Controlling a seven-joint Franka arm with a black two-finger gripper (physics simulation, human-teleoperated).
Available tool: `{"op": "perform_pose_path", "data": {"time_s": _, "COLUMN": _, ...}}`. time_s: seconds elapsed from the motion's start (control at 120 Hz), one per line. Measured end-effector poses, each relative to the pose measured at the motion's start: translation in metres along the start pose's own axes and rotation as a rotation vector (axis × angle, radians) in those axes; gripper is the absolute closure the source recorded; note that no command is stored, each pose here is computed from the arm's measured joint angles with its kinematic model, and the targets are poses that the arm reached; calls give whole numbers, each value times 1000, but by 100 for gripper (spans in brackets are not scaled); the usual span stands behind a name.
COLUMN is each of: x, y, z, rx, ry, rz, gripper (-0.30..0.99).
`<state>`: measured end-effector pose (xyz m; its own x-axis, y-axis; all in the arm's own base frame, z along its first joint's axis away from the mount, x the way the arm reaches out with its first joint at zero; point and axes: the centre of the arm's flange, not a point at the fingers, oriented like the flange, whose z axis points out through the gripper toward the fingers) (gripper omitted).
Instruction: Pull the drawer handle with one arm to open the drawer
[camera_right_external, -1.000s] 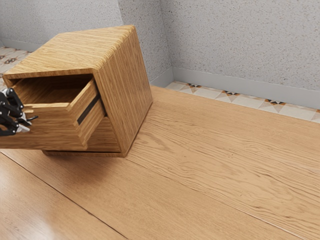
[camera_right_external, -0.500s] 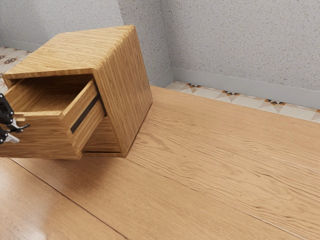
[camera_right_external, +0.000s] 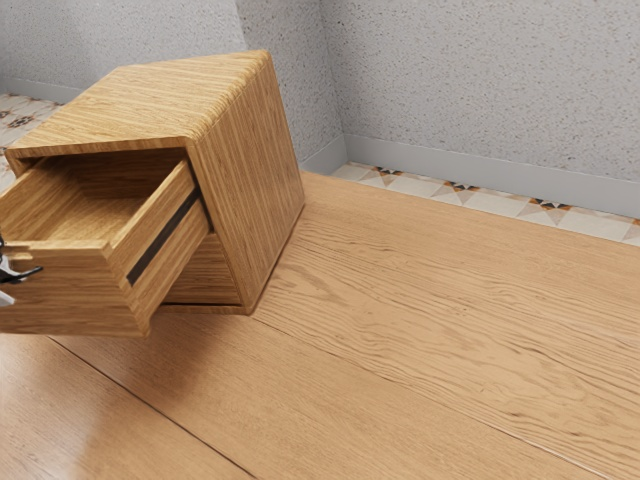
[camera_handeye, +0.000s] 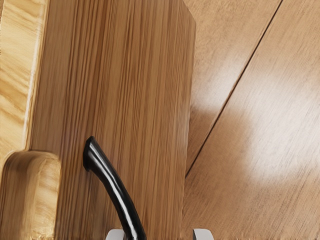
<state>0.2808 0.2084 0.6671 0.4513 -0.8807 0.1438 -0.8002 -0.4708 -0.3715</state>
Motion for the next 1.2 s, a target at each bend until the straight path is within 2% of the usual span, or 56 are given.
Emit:
{"op": "perform_pose_path", "data": {"time_s": 0.283, "x": -1, "y": 3, "z": -8, "rx": -2, "ry": -1, "rz": -3, "gripper": 52}}
{"op": "perform_pose_path", "data": {"time_s": 0.467, "x": 15, "y": -4, "z": -40, "rx": 44, "ry": -7, "rz": 17, "gripper": 45}}
{"op": "perform_pose_path", "data": {"time_s": 0.542, "x": 26, "y": -21, "z": -51, "rx": 38, "ry": -7, "rz": 21, "gripper": 42}}
{"op": "perform_pose_path", "data": {"time_s": 0.675, "x": 73, "y": -91, "z": -54, "rx": -28, "ry": -37, "rz": 68, "gripper": 38}}
{"op": "perform_pose_path", "data": {"time_s": 0.825, "x": 129, "y": -143, "z": -22, "rx": -169, "ry": -54, "rz": 114, "gripper": 21}}
{"op": "perform_pose_path", "data": {"time_s": 0.875, "x": 140, "y": -146, "z": -15, "rx": -209, "ry": -63, "rz": 120, "gripper": 17}}
{"op": "perform_pose_path", "data": {"time_s": 1.0, "x": 140, "y": -143, "z": -4, "rx": -291, "ry": -86, "rz": 83, "gripper": 9}}
{"op": "perform_pose_path", "data": {"time_s": 1.2, "x": 146, "y": -136, "z": -8, "rx": -326, "ry": -106, "rz": 41, "gripper": 4}}
